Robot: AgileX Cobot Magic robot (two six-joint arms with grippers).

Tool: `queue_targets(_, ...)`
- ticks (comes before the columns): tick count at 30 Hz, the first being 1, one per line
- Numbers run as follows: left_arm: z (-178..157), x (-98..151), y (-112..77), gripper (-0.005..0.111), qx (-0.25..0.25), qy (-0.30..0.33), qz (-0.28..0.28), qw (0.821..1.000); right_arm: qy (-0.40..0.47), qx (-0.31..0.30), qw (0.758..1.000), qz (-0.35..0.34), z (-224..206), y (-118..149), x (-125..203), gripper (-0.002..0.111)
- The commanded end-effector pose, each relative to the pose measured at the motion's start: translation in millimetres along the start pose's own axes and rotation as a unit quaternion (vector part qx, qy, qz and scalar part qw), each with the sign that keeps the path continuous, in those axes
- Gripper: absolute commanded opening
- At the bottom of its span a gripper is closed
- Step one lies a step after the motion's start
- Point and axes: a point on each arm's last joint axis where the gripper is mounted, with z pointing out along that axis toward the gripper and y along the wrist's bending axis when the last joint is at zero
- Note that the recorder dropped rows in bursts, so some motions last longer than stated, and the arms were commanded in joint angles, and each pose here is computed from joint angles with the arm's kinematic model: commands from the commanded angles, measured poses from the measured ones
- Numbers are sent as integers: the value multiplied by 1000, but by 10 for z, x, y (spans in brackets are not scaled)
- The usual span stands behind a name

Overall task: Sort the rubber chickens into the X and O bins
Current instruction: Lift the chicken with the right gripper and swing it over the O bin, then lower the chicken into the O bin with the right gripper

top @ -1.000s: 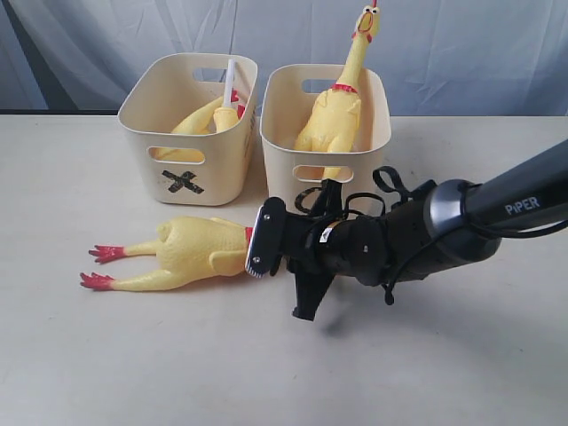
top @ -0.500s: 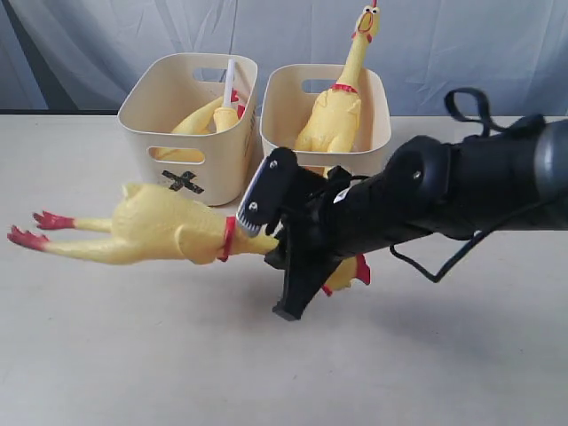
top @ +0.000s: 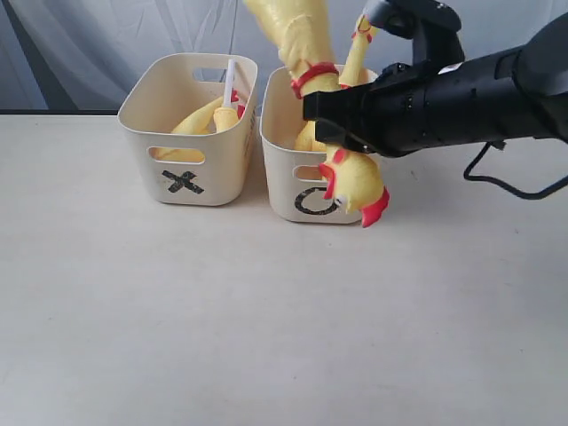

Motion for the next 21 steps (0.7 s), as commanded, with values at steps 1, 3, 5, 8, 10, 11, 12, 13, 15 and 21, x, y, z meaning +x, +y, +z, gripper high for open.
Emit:
queue_targets(1, -5, 5, -5, 0, 3, -3, -2, 1000, -18, 22, 997, 67, -28, -184, -99, -1)
queue_targets(3, -5, 5, -5, 0, 3, -3, -2, 1000, -17, 28, 995, 91, -13, -241, -100, -1)
queue_targets(5, -5, 5, -5, 0, 3, -3, -2, 1000, -3, 28, 994, 106, 34, -279, -77, -1)
queue_targets(8, -5, 5, -5, 0, 3, -3, -2, 1000, 12, 24, 992, 126, 104, -295, -34, -1)
queue_targets(10, -5, 5, -5, 0, 3, -3, -2, 1000, 21, 21, 989, 142, 158, -310, -6, -1)
queue_targets(11, -5, 5, -5, 0, 3, -3, -2, 1000, 22, 21, 988, 152, 184, -318, 4, -1)
queue_targets(12, -5, 5, -5, 0, 3, -3, -2, 1000, 23, 19, 986, 163, 204, -322, 11, -1)
queue_targets(13, -5, 5, -5, 0, 3, -3, -2, 1000, 25, 17, 984, 174, 225, -328, 18, -1)
queue_targets(15, -5, 5, -5, 0, 3, -3, -2, 1000, 28, 16, 981, 189, 268, -342, 37, -1)
queue_targets(21, -5, 5, -5, 0, 3, -3, -1, 1000, 42, 11, 976, 211, 384, -363, 54, -1)
